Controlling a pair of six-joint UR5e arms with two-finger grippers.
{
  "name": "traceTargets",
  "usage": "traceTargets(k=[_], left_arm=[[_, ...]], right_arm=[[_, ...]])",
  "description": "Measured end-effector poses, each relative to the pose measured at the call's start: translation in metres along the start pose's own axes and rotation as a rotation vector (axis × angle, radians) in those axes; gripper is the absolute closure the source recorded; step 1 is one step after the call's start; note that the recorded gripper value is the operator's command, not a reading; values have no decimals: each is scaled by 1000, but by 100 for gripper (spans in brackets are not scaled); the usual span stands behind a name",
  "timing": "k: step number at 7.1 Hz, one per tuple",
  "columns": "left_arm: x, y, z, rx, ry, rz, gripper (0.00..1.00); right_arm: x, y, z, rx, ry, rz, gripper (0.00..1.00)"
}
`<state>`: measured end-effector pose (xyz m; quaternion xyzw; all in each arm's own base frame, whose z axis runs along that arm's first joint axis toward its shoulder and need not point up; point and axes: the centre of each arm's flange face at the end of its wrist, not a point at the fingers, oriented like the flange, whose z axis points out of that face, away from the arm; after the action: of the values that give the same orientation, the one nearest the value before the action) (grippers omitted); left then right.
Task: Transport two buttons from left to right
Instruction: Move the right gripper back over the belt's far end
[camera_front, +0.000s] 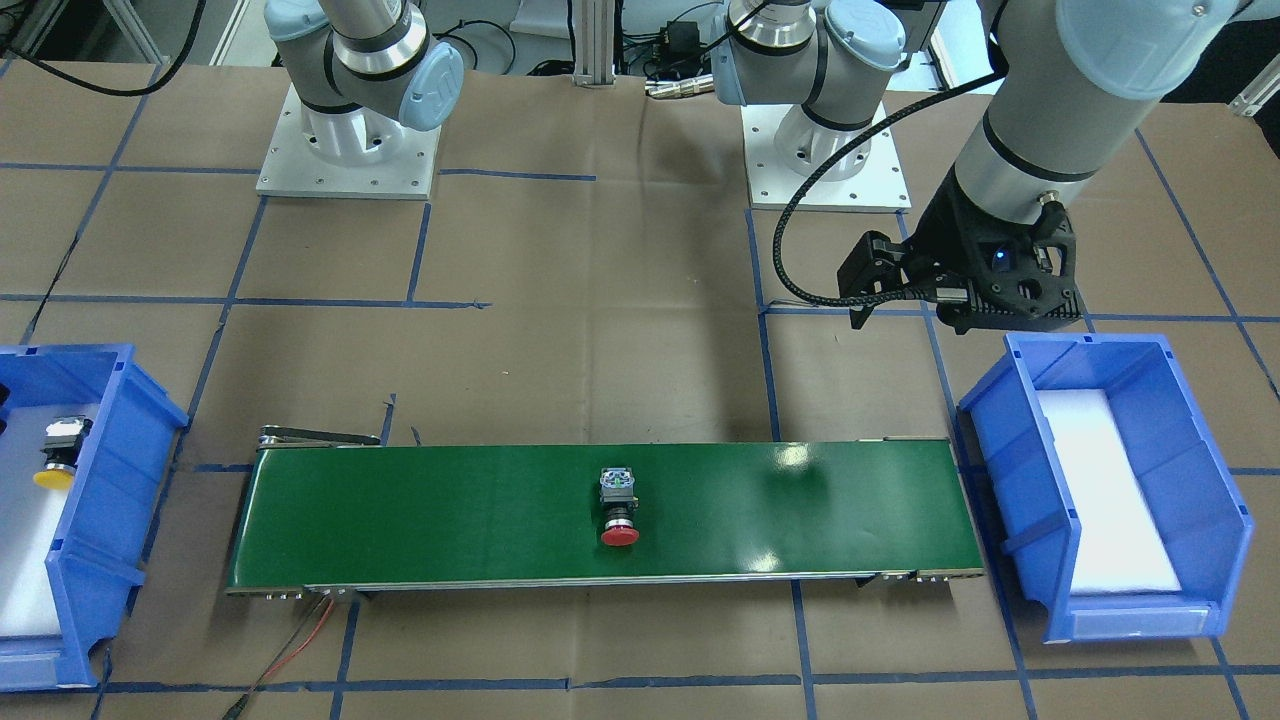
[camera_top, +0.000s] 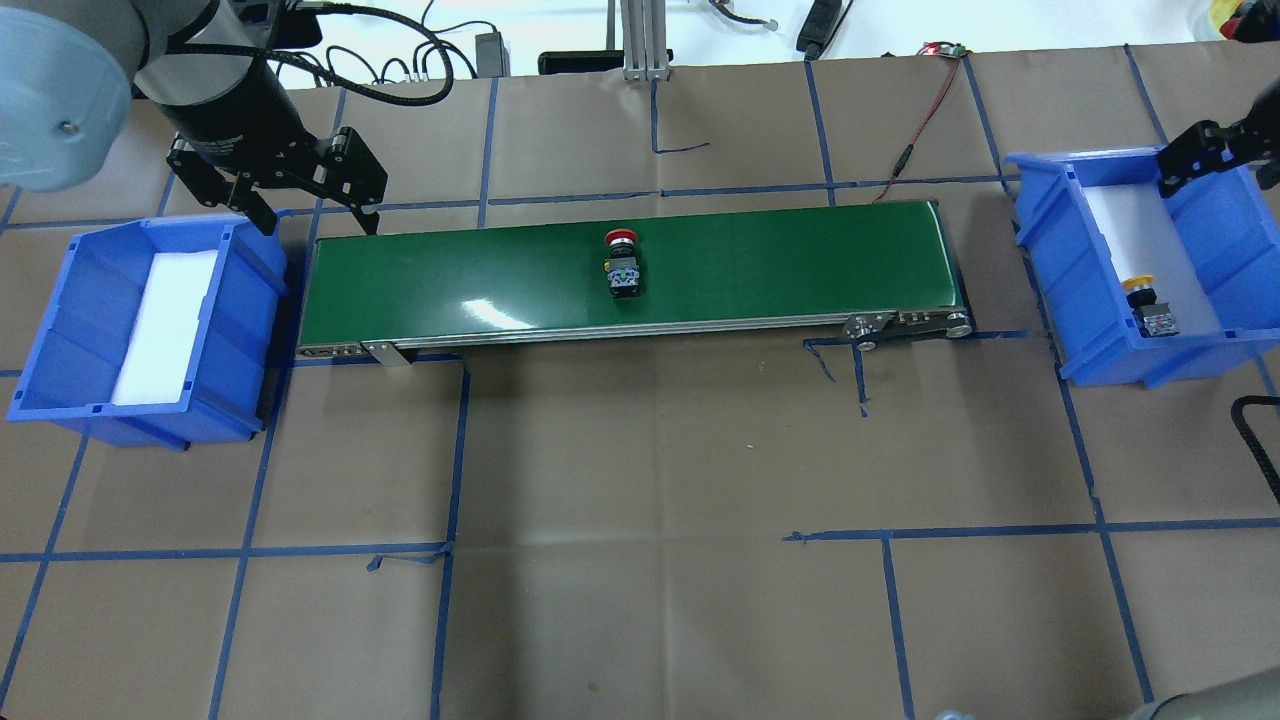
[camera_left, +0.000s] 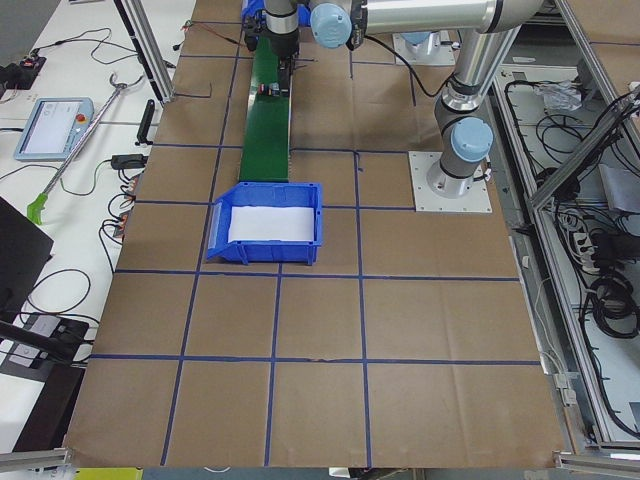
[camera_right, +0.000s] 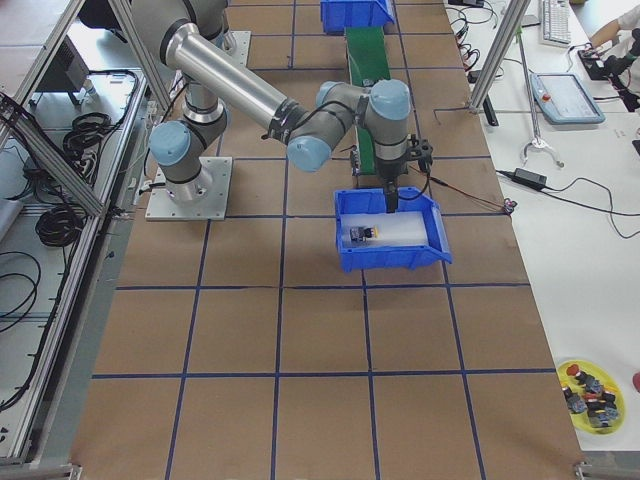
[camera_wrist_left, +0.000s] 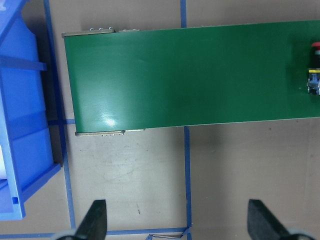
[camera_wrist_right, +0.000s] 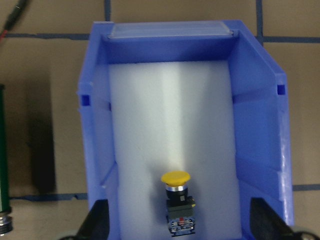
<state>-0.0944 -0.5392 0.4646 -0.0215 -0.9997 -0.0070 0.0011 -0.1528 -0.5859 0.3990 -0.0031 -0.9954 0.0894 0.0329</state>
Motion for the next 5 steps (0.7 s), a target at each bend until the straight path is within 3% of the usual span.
traceTargets(k=[2,5], left_arm=[[0,0,0,0,1,-1,0],[0,0,0,-1,1,-1,0]], right_arm=[[-74,-12,-48,22,-38,29,0],[-203,-10,-72,33,-79,22,0]])
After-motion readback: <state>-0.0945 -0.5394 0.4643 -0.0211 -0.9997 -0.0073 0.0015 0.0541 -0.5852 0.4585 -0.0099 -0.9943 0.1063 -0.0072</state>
